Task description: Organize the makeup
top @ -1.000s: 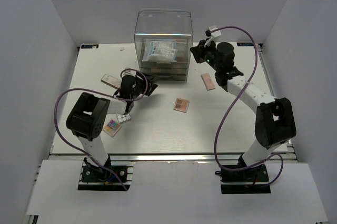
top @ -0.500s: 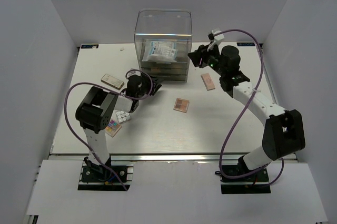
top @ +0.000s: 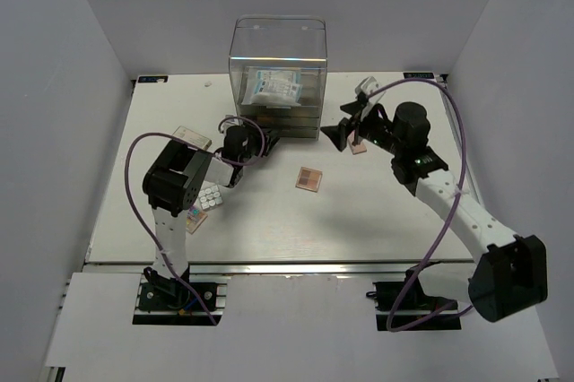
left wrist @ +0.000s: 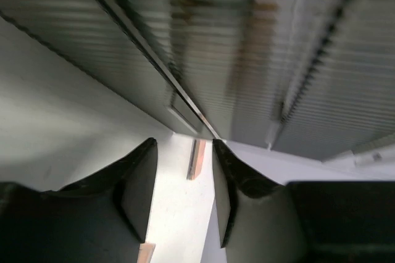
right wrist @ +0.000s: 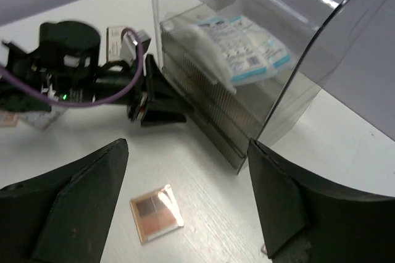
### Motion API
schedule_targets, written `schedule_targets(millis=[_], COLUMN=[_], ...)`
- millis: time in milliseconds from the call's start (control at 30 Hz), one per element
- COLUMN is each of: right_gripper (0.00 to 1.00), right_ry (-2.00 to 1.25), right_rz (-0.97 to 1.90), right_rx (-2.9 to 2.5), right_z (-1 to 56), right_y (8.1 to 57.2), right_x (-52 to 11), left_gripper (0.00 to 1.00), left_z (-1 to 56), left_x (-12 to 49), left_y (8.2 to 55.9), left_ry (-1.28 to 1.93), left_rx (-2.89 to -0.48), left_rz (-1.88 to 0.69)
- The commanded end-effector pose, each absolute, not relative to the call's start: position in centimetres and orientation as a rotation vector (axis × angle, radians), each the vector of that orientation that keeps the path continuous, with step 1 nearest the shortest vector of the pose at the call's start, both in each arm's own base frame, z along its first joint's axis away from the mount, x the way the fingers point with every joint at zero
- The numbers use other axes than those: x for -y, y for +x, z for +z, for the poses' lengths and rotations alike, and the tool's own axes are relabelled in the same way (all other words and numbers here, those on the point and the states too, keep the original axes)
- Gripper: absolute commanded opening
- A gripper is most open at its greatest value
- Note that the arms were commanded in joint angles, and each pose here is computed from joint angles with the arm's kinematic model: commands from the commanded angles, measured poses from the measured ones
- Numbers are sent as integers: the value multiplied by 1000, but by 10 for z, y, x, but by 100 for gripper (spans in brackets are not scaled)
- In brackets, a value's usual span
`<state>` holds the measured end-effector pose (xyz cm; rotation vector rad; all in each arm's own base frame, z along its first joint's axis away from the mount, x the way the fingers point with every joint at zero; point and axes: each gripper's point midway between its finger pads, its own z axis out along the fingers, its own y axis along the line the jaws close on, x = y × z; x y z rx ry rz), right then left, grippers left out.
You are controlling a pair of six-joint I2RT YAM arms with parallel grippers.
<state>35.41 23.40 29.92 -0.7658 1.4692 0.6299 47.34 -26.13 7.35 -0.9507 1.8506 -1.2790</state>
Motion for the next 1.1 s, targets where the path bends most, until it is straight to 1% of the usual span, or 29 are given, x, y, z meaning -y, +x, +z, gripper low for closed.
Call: schedule_targets(millis=[0, 100, 267, 367, 600, 733, 767, 833, 867, 1000, 1067], right_gripper=[84, 85, 84, 84, 84, 84, 84, 84, 83, 83, 83], right_ry=[-855, -853, -834, -828, -828, -828, -829, -828, -825, -829, -839], right_rz=[570, 549, 547, 554, 559, 560, 561, 562, 566, 570, 576], right_rx=[-1337, -1329, -1351, -1355, -1369, -1380, -1386, -1404, -1411, -1460, -1491], right_z=[310, 309, 307, 306, 300, 296, 294, 288, 287, 272, 262], right_y=[335, 328, 326, 323, 319, 319, 319, 319, 319, 320, 320], right_x=[-227, -222, -216, -215, -213, -212, -212, -212, -211, -210, -210], left_gripper=[47, 43, 40, 36, 29, 19, 9, 4, 0, 0, 0], left_z=[88, 82, 84, 82, 82, 79, 80, 80, 80, 87, 83], left_x=[263, 265, 256, 256, 254, 254, 255, 256, 256, 261, 267], left_y=[489, 493, 504, 508, 512, 512, 511, 507, 505, 491, 474], left_ry=[-971, -990, -1030, -1044, -1057, -1068, -1064, -1055, -1046, -990, -959], left_rx=[-1786, -1791, -1747, -1741, -1728, -1719, -1718, -1716, -1721, -1726, -1771], left_rz=[-1301, -1290, -1240, -1228, -1217, -1226, -1237, -1252, -1260, -1294, -1326])
